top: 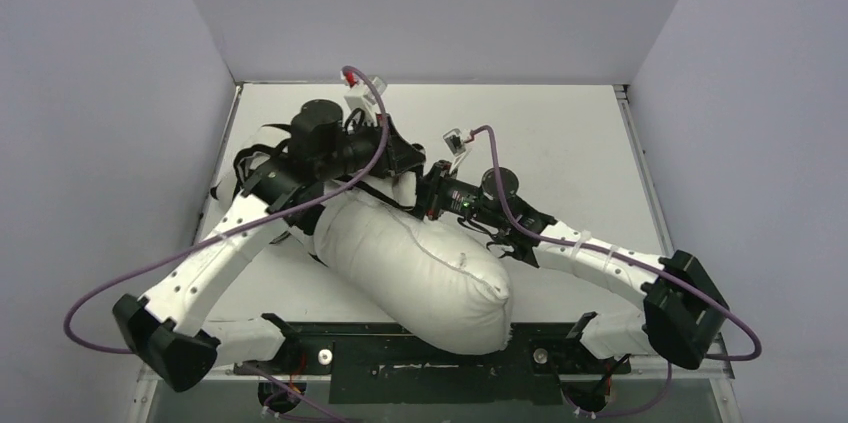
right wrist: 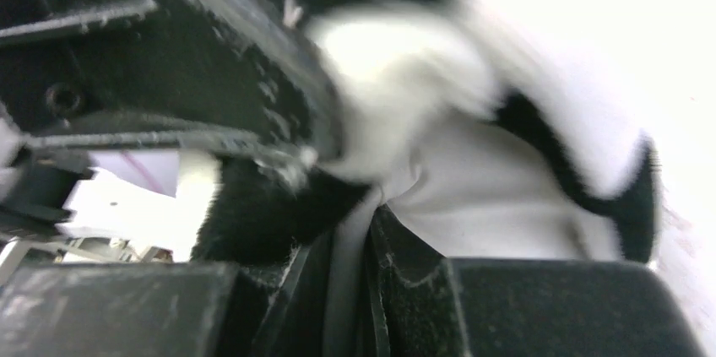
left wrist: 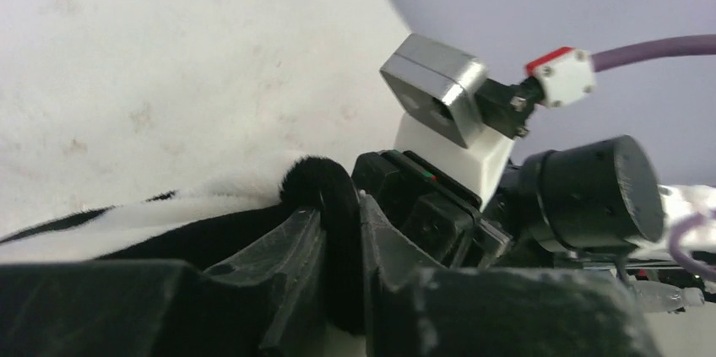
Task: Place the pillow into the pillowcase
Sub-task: Stuff the pillow into the pillowcase.
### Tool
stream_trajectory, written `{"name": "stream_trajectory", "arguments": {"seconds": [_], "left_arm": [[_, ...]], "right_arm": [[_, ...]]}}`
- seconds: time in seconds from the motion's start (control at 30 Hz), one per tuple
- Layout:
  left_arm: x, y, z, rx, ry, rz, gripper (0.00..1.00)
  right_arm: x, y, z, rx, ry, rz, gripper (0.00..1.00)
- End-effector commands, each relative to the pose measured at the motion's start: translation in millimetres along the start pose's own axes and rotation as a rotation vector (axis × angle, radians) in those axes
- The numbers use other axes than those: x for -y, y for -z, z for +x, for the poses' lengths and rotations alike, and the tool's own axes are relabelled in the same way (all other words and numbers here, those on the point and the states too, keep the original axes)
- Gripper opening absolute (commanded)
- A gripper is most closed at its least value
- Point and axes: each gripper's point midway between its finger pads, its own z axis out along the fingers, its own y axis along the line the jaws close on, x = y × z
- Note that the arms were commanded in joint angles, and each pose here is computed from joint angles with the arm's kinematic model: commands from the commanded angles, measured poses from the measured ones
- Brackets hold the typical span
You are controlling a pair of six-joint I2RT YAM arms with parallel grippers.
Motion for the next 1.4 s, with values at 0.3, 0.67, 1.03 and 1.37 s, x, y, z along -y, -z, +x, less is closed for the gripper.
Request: {"name": "stream_trajectory", "arguments": {"seconds": [0.3,0.67,1.03,1.37], "left_arm": [[-57,36,-65,0.082,-0.239,-0.339,0.51],[-109,63,-35,0.072,-0.294,-0.557,0.45],[-157,-12,-15,-0.043,-0.406,-0.493,0.40],[-109,1,-38,0.090,-0.383,-0.354,0.00]], "right_arm": [[147,26,-26,0.091,-0.042,0.296,0.00],[146,18,-30,0.063,-0.016,0.244,0.00],[143,26,-48,0.056,0.090,0.319,0.21],[102,3,-51,0.039,0.211,0.158,0.69]]}}
